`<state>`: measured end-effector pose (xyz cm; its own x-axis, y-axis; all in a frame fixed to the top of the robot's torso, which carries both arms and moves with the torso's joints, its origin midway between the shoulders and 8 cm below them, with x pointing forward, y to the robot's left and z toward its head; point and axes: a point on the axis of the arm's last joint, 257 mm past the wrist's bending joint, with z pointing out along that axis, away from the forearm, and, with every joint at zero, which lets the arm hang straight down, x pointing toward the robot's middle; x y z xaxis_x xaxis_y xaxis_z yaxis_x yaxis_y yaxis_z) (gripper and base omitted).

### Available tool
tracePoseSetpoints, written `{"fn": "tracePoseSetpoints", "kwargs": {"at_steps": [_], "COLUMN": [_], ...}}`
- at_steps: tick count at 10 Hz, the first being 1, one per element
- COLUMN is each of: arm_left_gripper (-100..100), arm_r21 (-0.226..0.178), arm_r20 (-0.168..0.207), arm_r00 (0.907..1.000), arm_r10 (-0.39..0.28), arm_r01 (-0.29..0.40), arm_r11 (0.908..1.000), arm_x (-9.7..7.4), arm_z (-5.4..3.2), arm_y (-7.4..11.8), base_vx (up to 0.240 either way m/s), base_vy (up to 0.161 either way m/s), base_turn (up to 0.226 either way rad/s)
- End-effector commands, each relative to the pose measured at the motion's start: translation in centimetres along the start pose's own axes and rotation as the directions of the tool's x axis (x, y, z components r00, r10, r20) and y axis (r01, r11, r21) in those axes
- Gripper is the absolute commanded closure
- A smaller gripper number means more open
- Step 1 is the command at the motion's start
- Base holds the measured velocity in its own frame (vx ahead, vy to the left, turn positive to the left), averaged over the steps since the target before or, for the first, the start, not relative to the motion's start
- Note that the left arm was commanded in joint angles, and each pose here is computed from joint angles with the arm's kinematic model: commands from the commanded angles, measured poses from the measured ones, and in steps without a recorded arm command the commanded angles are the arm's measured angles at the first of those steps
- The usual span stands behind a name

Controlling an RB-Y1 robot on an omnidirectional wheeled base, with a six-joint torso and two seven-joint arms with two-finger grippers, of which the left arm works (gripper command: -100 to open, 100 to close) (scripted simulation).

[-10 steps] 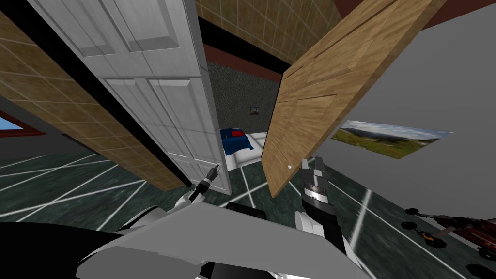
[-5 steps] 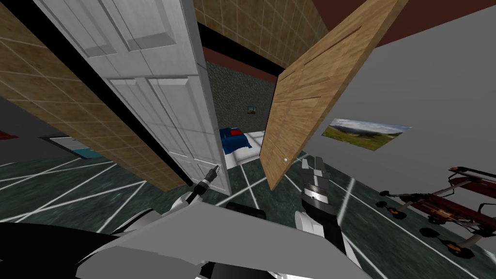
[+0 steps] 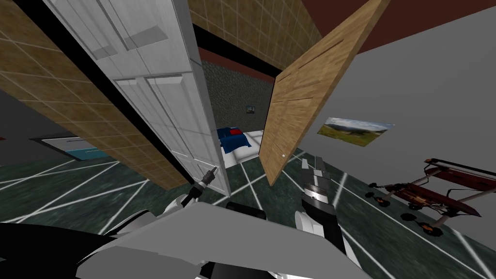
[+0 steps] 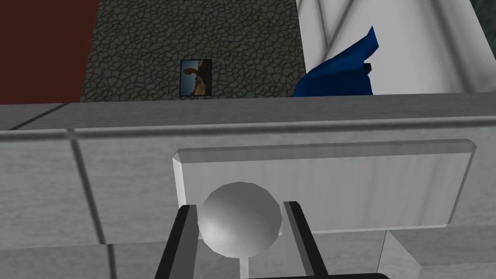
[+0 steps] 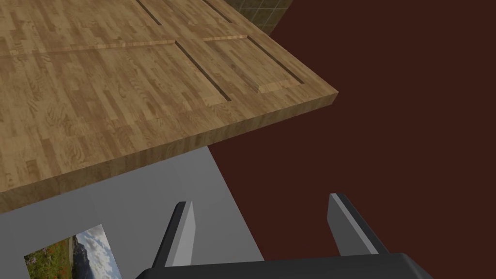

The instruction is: Pull the door open

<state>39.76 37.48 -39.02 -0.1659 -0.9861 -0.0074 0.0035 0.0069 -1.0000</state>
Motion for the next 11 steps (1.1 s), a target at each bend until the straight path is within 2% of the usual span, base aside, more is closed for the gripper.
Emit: {"fn": "tracePoseSetpoints", "kwargs": {"at_steps": [1,2,3,4,6,7,8,9,10,11], "arm_left_gripper": [100,100,100,100,100,100,100,100,100,100], "arm_r21": [-0.001,-0.002,-0.006,-0.010,-0.009,-0.007,-0.006,-0.005,-0.005,-0.004], "arm_r20": [-0.023,-0.029,-0.022,-0.035,-0.039,-0.053,-0.058,-0.068,-0.068,-0.082], "arm_r00": [0.9997,0.9996,0.9998,0.9994,0.9992,0.9986,0.9983,0.9977,0.9977,0.9966], "arm_r10": [-0.006,-0.006,-0.004,-0.005,-0.004,-0.005,-0.005,-0.005,-0.005,-0.006], "arm_r01": [0.006,0.006,0.004,0.004,0.004,0.004,0.004,0.005,0.005,0.006], "arm_r11": [1.0000,1.0000,1.0000,0.9999,0.9999,1.0000,1.0000,1.0000,1.0000,1.0000], "arm_x": [0.4,0.4,0.2,0.2,0.1,0.1,0.1,0.1,0.1,0.1], "arm_z": [-0.84,-1.06,-0.89,-2.09,-2.38,-3.36,-3.71,-4.42,-4.42,-5.40], "arm_y": [0.1,0.1,0.2,0.4,0.4,0.3,0.3,0.3,0.3,0.2], "base_vx": [-0.152,-0.115,-0.052,-0.144,-0.123,-0.137,-0.161,-0.182,-0.142,-0.162], "base_vy": [0.059,0.037,0.014,0.076,0.077,0.064,0.098,0.097,0.064,0.061], "base_turn": [-0.055,-0.012,0.008,-0.161,-0.104,-0.151,-0.156,-0.182,-0.057,-0.141]}}
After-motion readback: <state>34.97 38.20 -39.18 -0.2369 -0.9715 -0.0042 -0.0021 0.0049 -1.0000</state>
